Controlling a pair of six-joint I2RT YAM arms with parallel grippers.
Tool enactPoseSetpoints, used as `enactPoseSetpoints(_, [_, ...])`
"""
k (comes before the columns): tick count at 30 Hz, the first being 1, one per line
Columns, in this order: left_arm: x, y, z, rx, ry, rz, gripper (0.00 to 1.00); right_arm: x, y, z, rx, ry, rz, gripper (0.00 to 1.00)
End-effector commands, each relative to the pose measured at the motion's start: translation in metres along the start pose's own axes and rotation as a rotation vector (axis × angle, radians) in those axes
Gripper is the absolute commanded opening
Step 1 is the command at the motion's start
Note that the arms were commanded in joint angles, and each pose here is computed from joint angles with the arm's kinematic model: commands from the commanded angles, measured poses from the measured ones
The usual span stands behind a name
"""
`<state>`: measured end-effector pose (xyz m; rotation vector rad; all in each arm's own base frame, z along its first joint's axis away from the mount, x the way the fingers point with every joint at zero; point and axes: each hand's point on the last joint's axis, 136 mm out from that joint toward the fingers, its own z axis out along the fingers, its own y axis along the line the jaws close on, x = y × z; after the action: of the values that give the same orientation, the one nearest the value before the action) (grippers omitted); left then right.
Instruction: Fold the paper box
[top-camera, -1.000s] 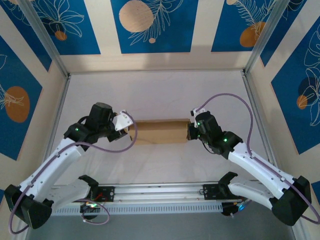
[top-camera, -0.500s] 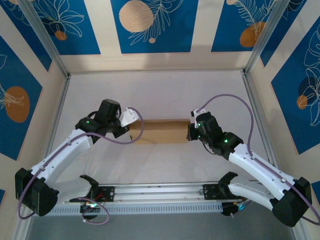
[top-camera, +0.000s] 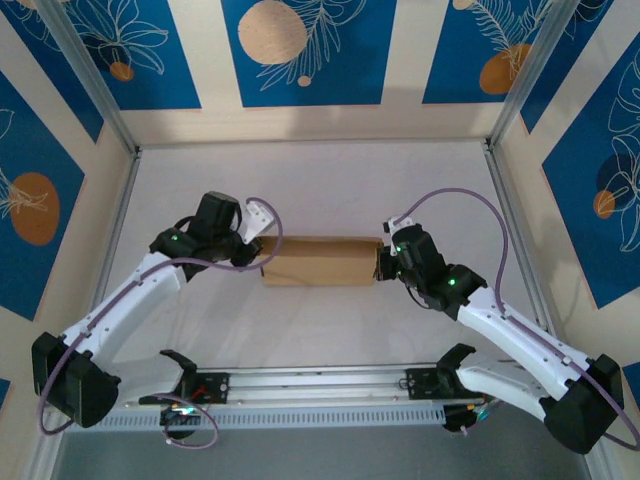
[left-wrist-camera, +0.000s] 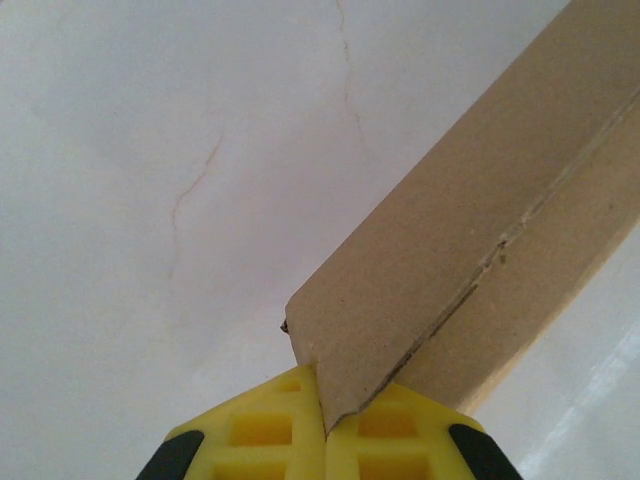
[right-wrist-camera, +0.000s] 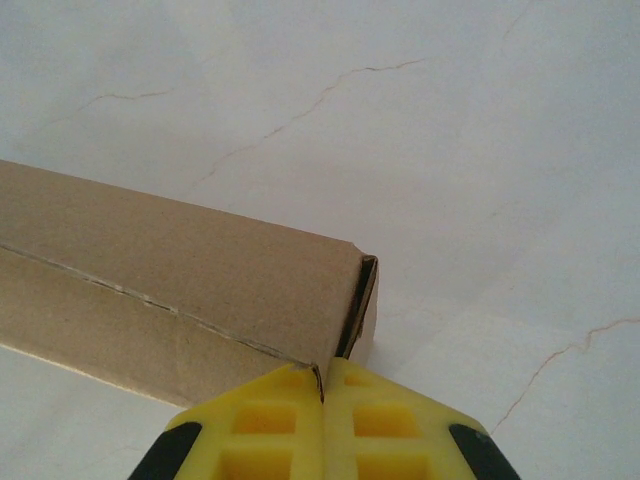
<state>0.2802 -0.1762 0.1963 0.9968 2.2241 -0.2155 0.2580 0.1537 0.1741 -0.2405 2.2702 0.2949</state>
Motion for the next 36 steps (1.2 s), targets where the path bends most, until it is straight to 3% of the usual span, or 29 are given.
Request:
enactPoseSetpoints(1, [-0.028, -0.019, -0.008, 0.129, -0.074, -0.118, 0.0, 0.035, 0.0, 0.007, 0.004, 0.121, -0.037, 0.0])
enactPoseSetpoints(8, [-0.023, -0.015, -0.006, 0.133, 0.095, -0.275, 0.0, 0.037, 0.004, 0.01, 0.023, 0.129, -0.081, 0.0])
enactPoseSetpoints(14, [-0.027, -0.026, -0.001, 0.219, 0.225, -0.366, 0.0, 0.038, 0.006, 0.01, 0.027, 0.132, -0.1, 0.0])
enactPoseSetpoints(30, [-0.043, -0.031, 0.007, 0.337, 0.197, -0.733, 0.0, 0.04, 0.009, 0.011, 0.024, 0.142, -0.116, 0.0])
enactPoseSetpoints(36, [-0.034, -0.022, 0.008, 0.277, 0.191, -0.683, 0.0, 0.042, 0.009, 0.011, 0.026, 0.146, -0.117, 0.0])
